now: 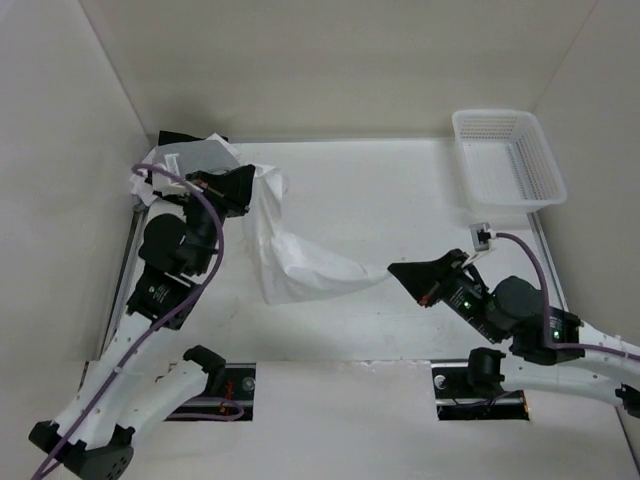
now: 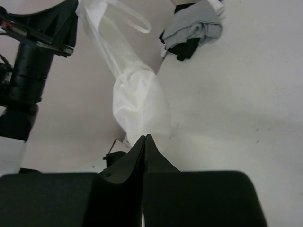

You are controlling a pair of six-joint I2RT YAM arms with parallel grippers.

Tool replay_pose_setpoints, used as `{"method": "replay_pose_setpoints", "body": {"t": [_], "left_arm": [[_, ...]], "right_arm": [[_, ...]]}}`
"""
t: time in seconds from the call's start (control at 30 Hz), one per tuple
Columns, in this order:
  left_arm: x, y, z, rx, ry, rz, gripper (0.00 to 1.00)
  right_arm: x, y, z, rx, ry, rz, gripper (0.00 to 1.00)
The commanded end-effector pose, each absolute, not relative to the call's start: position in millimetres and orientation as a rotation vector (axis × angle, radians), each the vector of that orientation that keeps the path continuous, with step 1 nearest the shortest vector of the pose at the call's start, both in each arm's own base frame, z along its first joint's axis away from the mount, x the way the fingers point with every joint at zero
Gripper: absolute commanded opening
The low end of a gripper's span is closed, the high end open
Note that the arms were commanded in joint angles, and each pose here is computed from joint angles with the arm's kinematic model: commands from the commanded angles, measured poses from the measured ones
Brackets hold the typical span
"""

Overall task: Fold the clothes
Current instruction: Flatten the tank top out

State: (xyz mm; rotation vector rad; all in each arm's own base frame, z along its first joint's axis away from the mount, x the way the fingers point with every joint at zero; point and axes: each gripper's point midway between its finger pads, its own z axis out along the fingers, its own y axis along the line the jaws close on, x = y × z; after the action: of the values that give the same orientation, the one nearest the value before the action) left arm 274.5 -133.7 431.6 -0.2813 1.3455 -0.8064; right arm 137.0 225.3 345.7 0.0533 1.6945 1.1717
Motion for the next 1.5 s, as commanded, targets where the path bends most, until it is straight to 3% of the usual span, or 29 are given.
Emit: {"method": "replay_pose_setpoints", "body": {"t": [0.0, 0.23, 0.3, 0.37, 0.53, 0.77, 0.83, 0.9, 1.03, 1.47], "left_arm": [[319.3, -144.0, 395.0, -0.272, 1.495, -0.688, 0.04], [460.2, -192.6, 272.4, -0.218, 1.778, -0.587, 0.09], [497.3, -206.9, 238.3, -0.21, 1.865, -0.58, 0.22], [500.7, -216.5, 234.8, -0.193, 1.882, -0.593, 0.31], [461.8, -194.1, 230.1, -0.266, 1.829, -0.523, 0.38], [346.1, -167.8, 148.4, -0.339, 1.945, -0.521, 0.16], [317.7, -155.5, 114.3, -0.377, 2.037, -0.484, 0.17], [301.1, -151.6, 92.5, -0.362, 2.1, -0.467, 0.26], [286.3, -164.1, 66.6, -0.276, 2.192, -0.51, 0.35], [293.4, -160.5, 35.1, -0.221, 2.24, -0.391, 0.29]], "right_arm": [[159.5, 219.2, 269.4, 0.142, 1.842, 1.0, 0.01], [239.7, 208.1, 166.0, 0.282, 2.001, 0.835, 0.0], [259.6, 198.2, 146.4, 0.338, 2.02, 0.809, 0.0], [268.5, 193.3, 136.7, 0.361, 2.03, 0.792, 0.0], [279.8, 183.6, 129.9, 0.367, 2.023, 0.75, 0.0], [284.0, 174.8, 125.5, 0.342, 2.021, 0.728, 0.0], [283.9, 177.7, 127.9, 0.329, 2.013, 0.756, 0.0], [284.3, 178.6, 130.2, 0.326, 2.002, 0.766, 0.0], [282.7, 178.5, 131.1, 0.318, 1.993, 0.773, 0.0], [282.5, 181.8, 126.0, 0.313, 2.006, 0.78, 0.0]]}}
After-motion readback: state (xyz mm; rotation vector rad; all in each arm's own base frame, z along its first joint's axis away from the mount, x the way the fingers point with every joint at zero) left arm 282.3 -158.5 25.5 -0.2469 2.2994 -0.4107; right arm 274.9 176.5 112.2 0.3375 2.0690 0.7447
